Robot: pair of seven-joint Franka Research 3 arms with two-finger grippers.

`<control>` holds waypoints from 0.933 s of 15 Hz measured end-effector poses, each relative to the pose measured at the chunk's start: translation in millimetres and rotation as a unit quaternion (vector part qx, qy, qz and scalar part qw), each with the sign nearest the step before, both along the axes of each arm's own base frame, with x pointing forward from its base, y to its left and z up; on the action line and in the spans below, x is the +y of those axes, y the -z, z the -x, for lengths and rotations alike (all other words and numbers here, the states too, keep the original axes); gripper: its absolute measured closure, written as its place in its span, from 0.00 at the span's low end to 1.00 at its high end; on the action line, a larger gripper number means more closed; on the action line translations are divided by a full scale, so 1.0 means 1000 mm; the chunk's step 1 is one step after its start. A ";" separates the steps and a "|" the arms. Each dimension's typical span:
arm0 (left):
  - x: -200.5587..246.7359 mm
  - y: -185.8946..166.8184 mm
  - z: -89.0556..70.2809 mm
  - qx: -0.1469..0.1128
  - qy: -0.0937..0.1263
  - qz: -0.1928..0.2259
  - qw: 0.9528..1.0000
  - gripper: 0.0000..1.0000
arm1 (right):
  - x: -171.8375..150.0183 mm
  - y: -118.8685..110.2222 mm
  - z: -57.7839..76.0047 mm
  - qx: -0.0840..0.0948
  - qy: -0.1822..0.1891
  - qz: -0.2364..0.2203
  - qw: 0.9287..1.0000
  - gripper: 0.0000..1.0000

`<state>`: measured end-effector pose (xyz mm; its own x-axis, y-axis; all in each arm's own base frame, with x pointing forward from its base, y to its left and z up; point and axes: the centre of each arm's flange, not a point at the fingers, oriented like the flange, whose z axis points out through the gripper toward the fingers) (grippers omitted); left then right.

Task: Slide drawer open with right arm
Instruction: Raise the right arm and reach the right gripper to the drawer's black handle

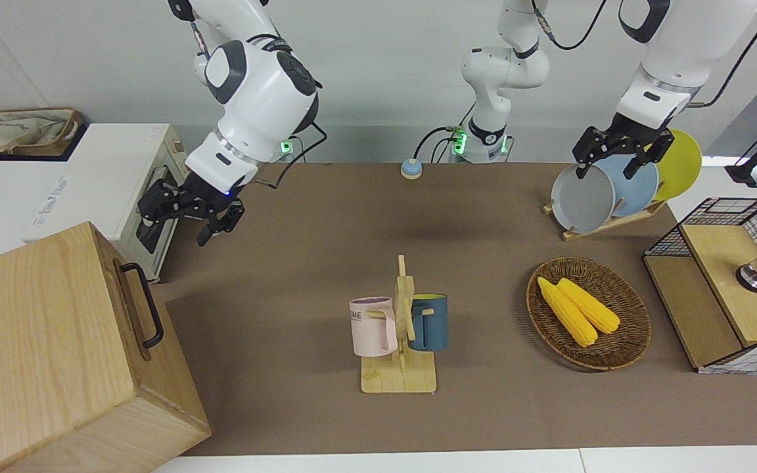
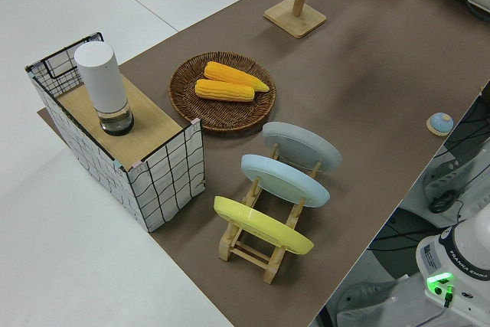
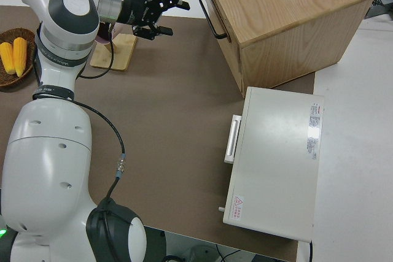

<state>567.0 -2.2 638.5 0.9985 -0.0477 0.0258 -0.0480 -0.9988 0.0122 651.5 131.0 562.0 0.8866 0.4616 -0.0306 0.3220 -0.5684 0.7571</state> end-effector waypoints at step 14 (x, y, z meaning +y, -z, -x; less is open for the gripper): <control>0.000 0.000 0.000 0.000 0.000 0.000 1.000 0.00 | 0.005 0.098 -0.038 -0.077 -0.045 0.203 0.975 0.01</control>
